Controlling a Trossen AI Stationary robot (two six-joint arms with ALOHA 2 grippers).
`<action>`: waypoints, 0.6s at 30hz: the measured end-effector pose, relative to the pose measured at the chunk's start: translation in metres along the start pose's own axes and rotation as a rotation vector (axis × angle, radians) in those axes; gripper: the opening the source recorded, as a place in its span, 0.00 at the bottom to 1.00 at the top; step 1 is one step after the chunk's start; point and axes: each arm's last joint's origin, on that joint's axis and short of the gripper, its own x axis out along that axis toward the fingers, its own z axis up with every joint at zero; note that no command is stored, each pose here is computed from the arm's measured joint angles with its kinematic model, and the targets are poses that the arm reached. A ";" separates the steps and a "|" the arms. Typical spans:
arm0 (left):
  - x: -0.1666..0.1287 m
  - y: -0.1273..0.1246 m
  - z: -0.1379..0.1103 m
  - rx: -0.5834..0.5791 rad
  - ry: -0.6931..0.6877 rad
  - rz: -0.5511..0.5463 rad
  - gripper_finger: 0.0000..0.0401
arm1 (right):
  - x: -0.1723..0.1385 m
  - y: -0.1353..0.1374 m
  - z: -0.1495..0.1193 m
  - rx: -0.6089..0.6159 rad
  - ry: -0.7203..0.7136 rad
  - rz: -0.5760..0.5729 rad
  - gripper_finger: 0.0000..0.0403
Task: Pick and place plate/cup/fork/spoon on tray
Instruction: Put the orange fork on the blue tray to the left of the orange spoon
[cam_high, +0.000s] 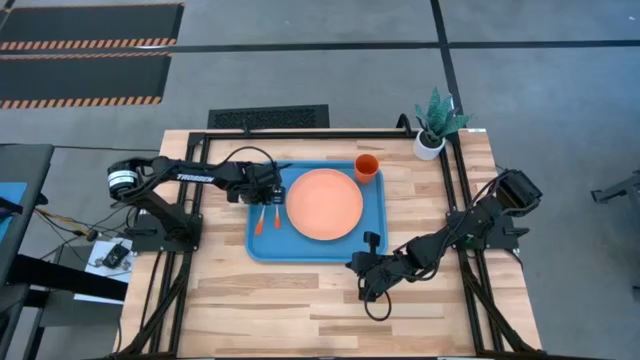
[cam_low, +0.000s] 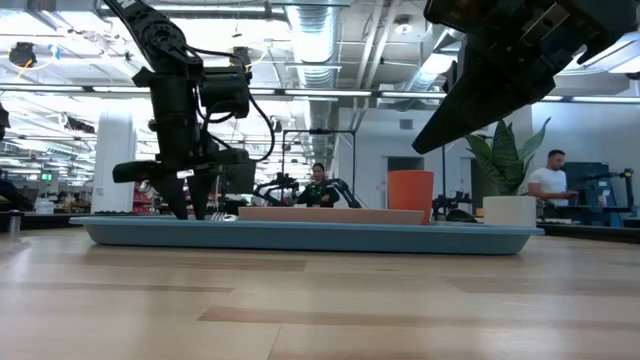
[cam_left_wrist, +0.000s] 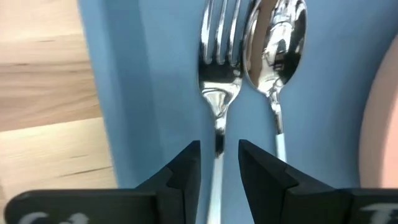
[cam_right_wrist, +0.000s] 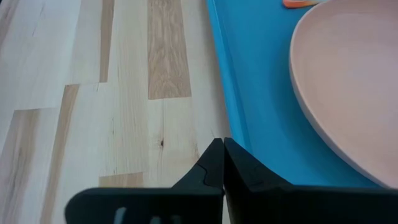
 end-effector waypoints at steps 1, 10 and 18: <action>-0.002 0.001 0.000 0.007 0.001 0.001 0.23 | 0.000 0.000 0.000 -0.001 0.001 -0.001 0.04; -0.020 0.007 -0.013 0.197 0.033 0.030 0.23 | 0.000 -0.001 -0.002 -0.014 0.017 -0.009 0.05; -0.030 -0.002 -0.041 0.583 0.001 0.018 0.21 | 0.000 -0.002 -0.003 -0.037 0.032 -0.016 0.04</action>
